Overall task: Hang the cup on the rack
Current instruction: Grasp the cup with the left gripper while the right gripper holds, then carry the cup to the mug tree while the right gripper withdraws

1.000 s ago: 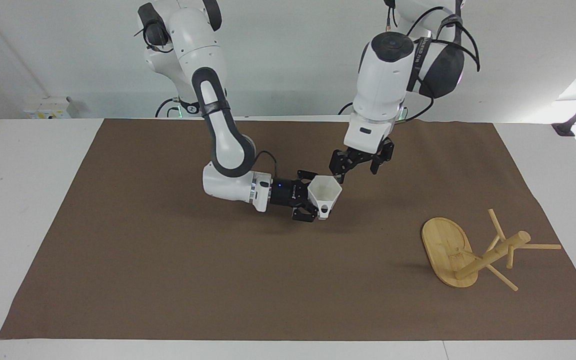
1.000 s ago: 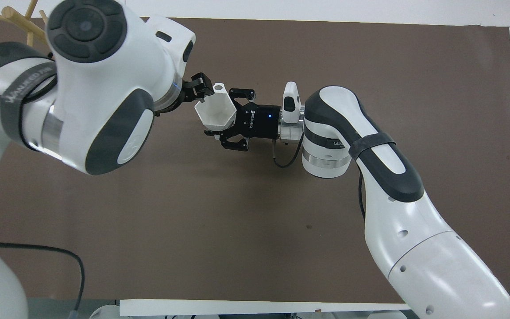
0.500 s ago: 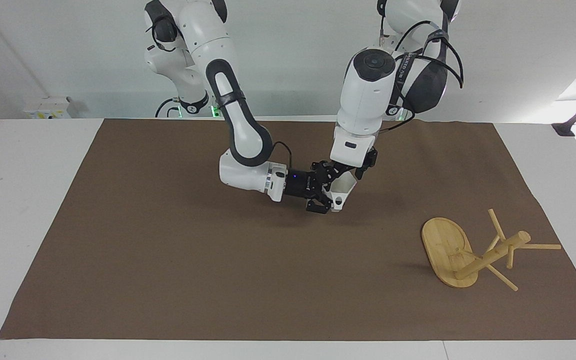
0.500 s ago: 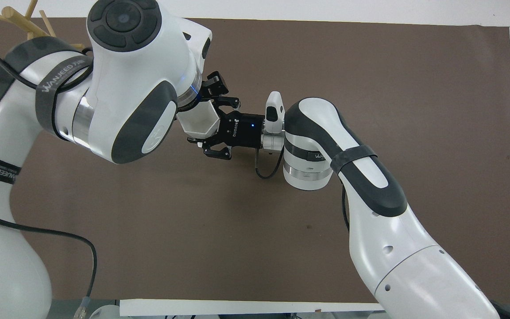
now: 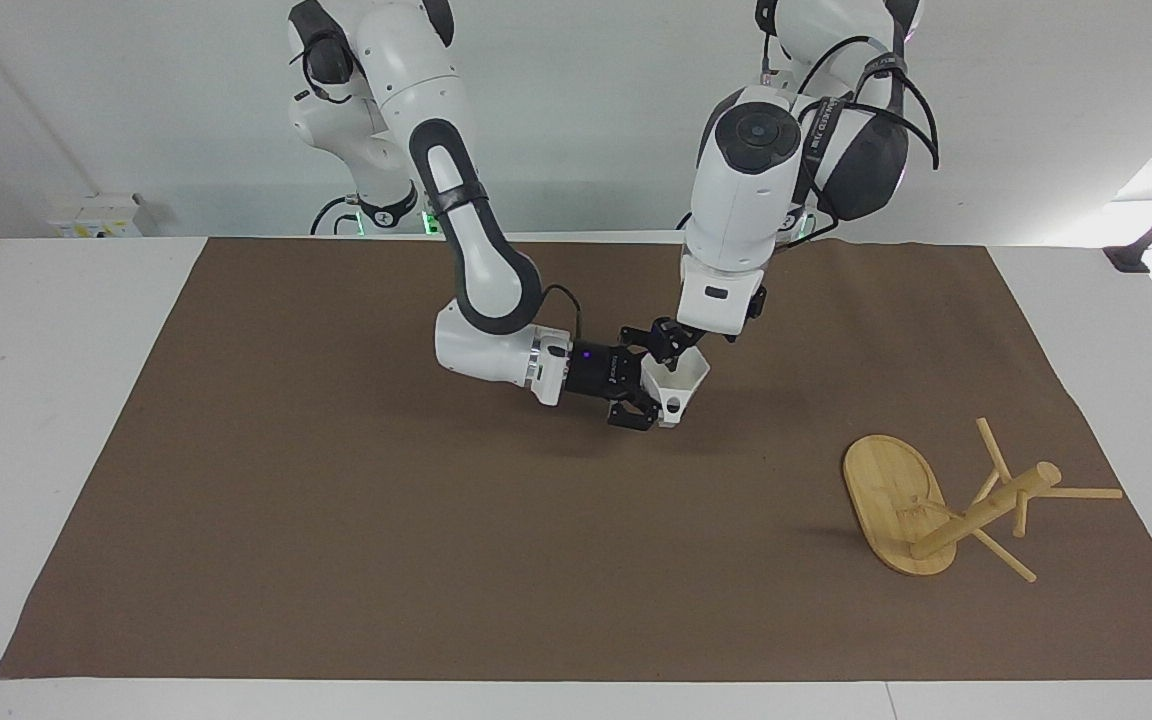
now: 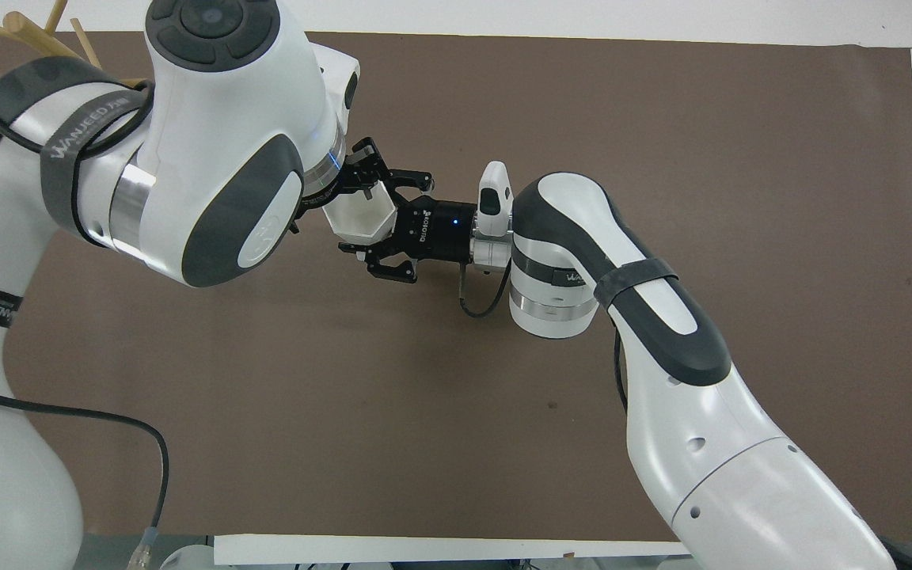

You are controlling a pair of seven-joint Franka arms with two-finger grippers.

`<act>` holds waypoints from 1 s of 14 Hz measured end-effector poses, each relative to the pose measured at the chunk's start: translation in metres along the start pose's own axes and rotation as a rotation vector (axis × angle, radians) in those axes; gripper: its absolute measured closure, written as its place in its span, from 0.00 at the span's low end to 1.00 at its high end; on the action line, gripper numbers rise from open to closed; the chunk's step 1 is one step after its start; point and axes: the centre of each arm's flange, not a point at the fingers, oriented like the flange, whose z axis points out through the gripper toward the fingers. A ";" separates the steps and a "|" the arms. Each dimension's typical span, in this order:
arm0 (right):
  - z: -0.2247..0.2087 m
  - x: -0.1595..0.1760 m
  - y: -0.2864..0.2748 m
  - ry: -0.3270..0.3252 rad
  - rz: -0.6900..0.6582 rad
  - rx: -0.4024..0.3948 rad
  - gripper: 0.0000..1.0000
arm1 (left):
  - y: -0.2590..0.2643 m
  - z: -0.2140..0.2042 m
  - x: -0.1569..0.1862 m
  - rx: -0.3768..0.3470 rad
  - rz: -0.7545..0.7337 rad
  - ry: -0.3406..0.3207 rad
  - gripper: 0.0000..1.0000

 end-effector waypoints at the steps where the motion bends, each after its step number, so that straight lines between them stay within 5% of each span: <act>1: 0.000 0.000 0.000 0.000 0.000 0.000 0.22 | 0.000 0.007 -0.001 -0.006 -0.008 -0.012 0.04; 4: 0.000 0.000 0.000 0.000 0.000 -0.001 0.22 | -0.005 0.021 -0.003 -0.014 -0.023 -0.034 0.19; 10: -0.003 0.000 0.003 -0.001 0.001 -0.009 0.22 | -0.012 0.018 -0.003 -0.039 -0.037 -0.042 0.93; 14: -0.003 0.000 0.003 0.000 0.003 -0.009 0.22 | -0.012 0.017 -0.003 -0.042 -0.028 -0.039 0.95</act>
